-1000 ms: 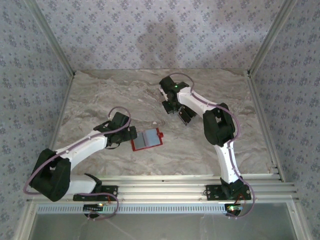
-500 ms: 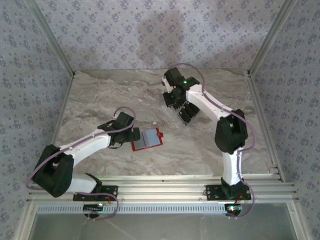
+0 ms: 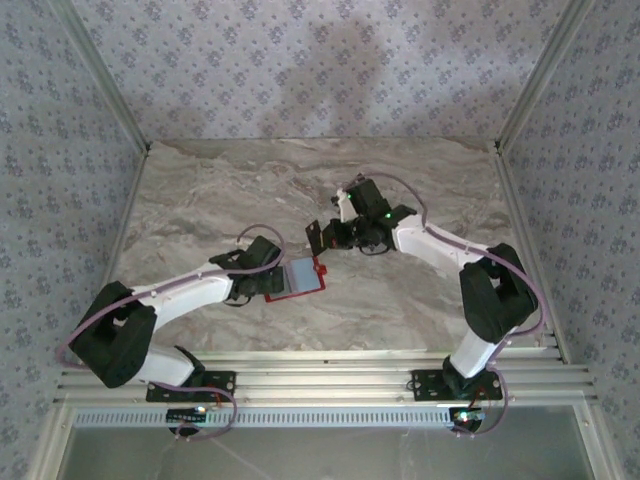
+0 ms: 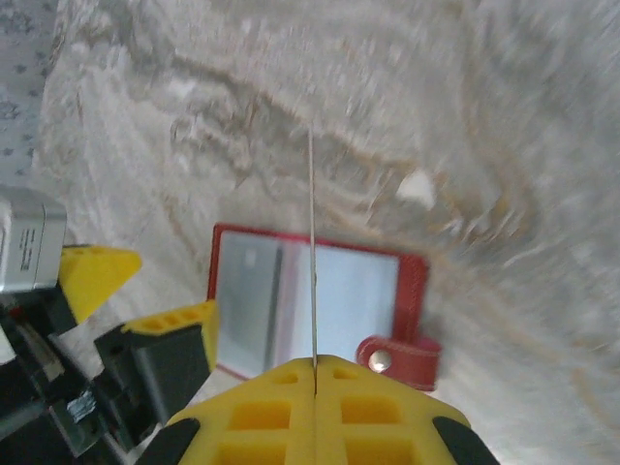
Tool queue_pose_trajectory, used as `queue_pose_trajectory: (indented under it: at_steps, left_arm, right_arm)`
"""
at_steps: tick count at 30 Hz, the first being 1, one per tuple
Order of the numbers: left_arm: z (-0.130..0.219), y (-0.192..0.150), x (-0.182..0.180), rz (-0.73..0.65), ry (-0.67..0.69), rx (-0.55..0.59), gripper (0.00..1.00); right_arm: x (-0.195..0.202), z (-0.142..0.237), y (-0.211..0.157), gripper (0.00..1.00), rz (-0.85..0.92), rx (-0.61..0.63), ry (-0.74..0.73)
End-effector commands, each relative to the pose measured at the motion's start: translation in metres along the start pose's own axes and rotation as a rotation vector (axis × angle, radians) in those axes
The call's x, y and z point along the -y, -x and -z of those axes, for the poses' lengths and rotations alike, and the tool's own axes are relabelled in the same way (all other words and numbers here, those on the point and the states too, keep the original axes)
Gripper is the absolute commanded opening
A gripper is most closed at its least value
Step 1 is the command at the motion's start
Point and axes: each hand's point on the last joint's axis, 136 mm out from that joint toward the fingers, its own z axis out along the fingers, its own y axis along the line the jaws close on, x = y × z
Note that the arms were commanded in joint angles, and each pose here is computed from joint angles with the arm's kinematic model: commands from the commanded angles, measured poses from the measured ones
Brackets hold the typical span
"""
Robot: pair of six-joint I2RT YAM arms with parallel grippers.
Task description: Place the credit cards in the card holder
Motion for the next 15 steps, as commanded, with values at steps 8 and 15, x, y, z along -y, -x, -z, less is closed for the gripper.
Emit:
queue_pose_trajectory:
  at_steps: [8, 15]
  left_arm:
    - [-0.006, -0.022, -0.024, 0.012, 0.089, -0.026, 0.98]
    - [-0.005, -0.026, -0.032, 0.007, 0.116, -0.029, 0.98]
  right_arm:
    - [-0.038, -0.025, -0.024, 0.0, -0.062, 0.028, 0.18]
    - [-0.033, -0.044, -0.039, 0.0, -0.083, 0.032, 0.206]
